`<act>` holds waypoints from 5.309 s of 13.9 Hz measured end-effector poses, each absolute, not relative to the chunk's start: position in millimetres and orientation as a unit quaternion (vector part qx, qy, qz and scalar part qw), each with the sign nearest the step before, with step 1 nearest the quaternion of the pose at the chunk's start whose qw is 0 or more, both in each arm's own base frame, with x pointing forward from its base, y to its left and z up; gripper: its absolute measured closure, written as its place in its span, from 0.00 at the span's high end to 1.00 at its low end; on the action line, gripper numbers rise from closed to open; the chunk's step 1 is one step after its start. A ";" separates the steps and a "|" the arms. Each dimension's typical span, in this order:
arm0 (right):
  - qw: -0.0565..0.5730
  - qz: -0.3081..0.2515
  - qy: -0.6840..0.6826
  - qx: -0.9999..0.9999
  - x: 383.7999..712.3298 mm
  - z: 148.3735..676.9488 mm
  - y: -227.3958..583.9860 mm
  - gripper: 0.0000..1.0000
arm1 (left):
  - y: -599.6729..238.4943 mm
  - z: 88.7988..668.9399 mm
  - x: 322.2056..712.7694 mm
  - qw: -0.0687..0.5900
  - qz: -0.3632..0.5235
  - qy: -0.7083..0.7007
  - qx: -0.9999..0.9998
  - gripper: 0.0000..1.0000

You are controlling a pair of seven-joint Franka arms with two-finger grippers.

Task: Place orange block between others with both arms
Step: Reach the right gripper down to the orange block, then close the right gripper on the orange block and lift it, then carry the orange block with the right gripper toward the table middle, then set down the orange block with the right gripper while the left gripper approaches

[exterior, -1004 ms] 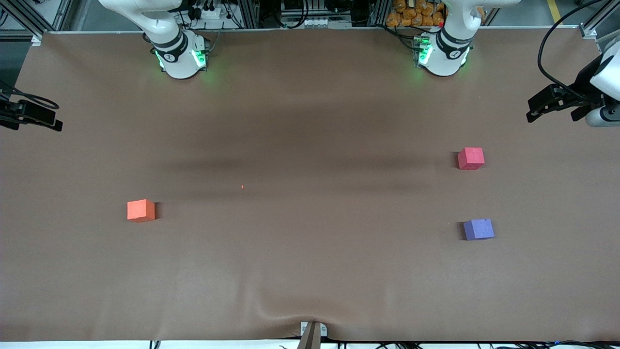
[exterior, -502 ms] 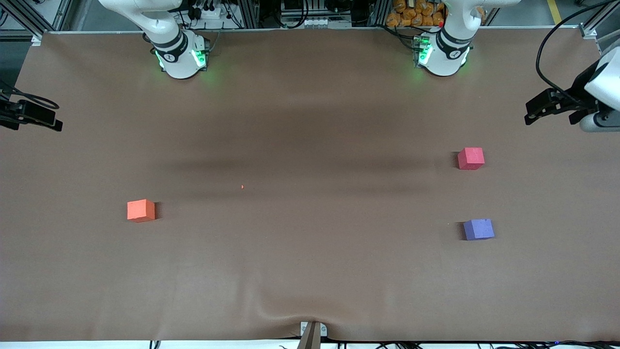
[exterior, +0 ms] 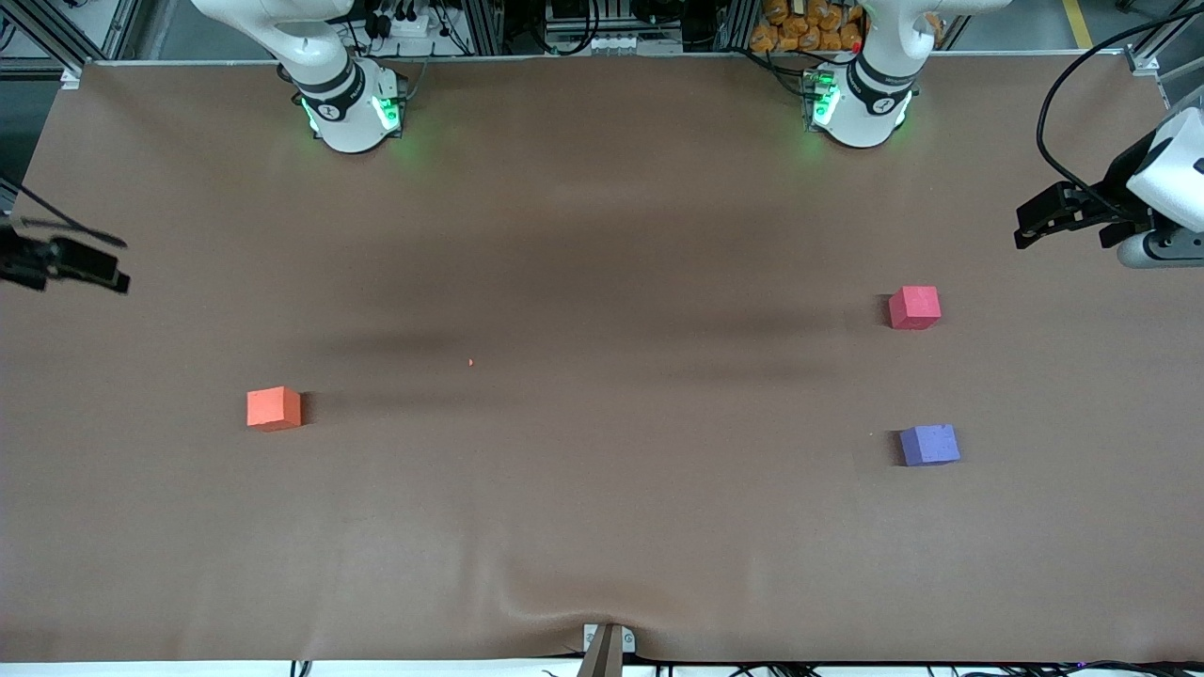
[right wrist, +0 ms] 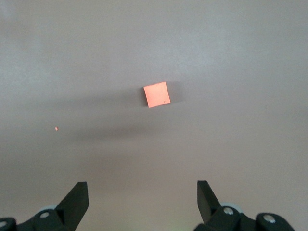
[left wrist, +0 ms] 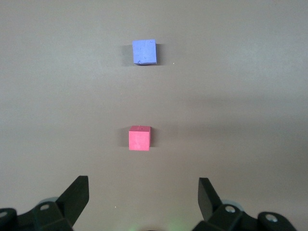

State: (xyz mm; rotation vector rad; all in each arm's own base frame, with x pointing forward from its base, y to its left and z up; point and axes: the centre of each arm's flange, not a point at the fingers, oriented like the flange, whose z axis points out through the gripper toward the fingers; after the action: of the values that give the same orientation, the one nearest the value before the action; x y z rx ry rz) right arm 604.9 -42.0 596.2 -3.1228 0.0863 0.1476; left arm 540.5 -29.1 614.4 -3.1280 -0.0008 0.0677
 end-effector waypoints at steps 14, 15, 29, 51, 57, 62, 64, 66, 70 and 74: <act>0.004 0.146 -0.005 -0.989 683.2 297.0 -79.7 1.00 | -28.0 609.8 542.7 0.007 0.026 -0.001 -1.000 1.00; 0.010 0.154 -0.010 -0.988 682.5 281.8 -81.3 1.00 | -28.0 609.8 542.7 0.007 0.026 -0.001 -1.000 1.00; 0.038 0.155 -0.083 -0.984 677.3 198.6 -59.9 1.00 | -32.4 605.9 546.3 0.007 0.025 0.002 -1.000 1.00; 0.079 0.076 -0.040 -0.993 662.1 302.2 263.7 0.56 | -28.4 604.6 550.2 0.007 0.020 -0.001 -1.000 1.00; 0.138 0.096 0.015 -0.986 582.6 268.6 427.0 0.56 | -26.6 601.8 550.0 0.007 0.024 -0.002 -1.000 1.00; 0.131 0.113 0.043 -0.984 540.7 228.0 480.5 0.56 | -15.5 582.9 549.1 0.007 0.045 -0.012 -0.999 1.00; 0.130 0.118 0.047 -0.983 536.3 222.8 484.3 0.56 | -17.0 574.4 549.3 0.008 0.053 -0.011 -0.998 1.00; 0.129 0.122 0.049 -0.983 533.6 217.2 486.5 0.70 | -22.6 567.7 551.6 0.008 0.058 -0.006 -0.998 1.00; 0.132 0.116 0.049 -0.983 535.7 219.0 487.0 1.00 | -37.1 547.7 562.0 0.008 0.066 0.006 -0.998 1.00; 0.153 0.082 0.064 -0.983 569.5 265.9 465.0 1.00 | -74.1 533.9 569.7 0.008 0.062 0.037 -0.997 1.00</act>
State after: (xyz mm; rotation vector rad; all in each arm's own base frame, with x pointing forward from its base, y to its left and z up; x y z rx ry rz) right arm 569.5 465.0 265.9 -2.8192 0.1848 0.2358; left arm 569.7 -74.1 533.9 -3.1165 0.1165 0.1927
